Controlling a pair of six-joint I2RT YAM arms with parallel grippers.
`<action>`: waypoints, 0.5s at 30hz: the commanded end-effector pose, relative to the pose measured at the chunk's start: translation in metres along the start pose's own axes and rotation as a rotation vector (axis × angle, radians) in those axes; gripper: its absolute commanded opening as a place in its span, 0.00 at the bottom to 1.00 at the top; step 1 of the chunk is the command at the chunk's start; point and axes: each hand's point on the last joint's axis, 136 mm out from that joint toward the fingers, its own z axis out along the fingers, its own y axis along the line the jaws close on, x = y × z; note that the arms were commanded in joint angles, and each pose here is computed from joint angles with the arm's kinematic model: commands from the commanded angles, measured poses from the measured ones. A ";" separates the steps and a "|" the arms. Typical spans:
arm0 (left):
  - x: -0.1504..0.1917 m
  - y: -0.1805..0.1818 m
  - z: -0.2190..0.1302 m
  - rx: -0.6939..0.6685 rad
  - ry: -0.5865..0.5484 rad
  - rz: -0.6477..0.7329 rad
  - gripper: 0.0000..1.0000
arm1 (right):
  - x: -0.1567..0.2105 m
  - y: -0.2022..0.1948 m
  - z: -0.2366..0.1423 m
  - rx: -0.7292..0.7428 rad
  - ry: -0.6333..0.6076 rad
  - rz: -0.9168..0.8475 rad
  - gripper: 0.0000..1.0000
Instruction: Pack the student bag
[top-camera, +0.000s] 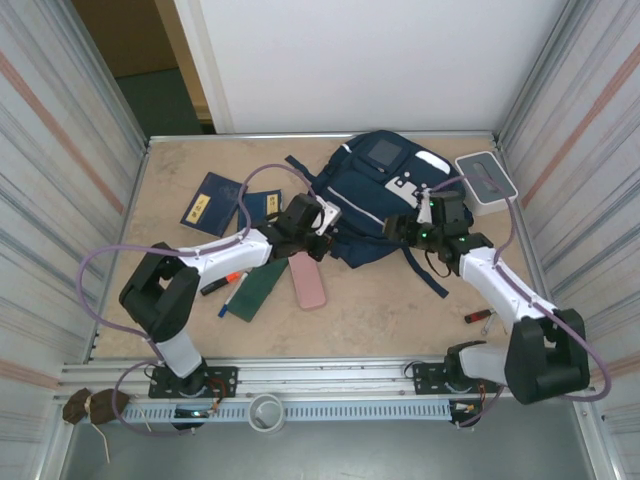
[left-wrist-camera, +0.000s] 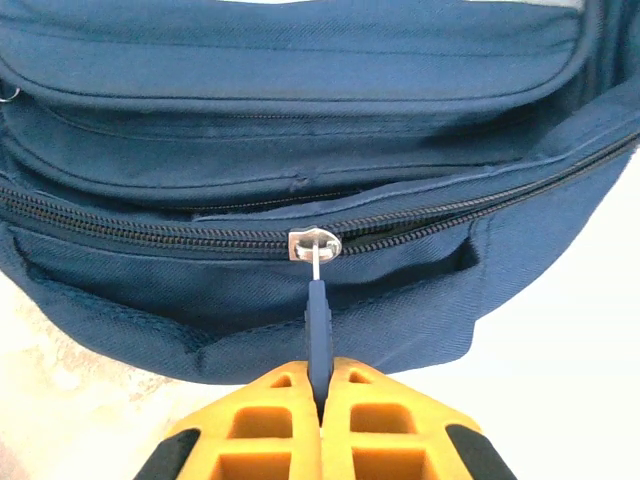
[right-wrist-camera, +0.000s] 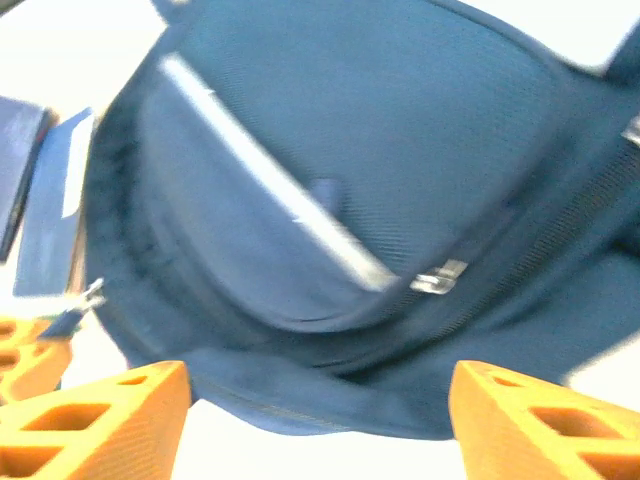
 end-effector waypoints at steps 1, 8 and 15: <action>-0.010 -0.015 -0.018 0.110 -0.042 -0.004 0.00 | 0.000 0.021 -0.001 0.023 -0.019 -0.319 0.76; -0.011 -0.013 -0.017 0.117 -0.047 -0.007 0.00 | 0.018 0.059 0.039 -0.048 0.052 -0.546 0.80; -0.011 -0.009 -0.016 0.098 -0.047 -0.016 0.00 | 0.031 0.050 0.075 0.012 0.157 -0.578 0.41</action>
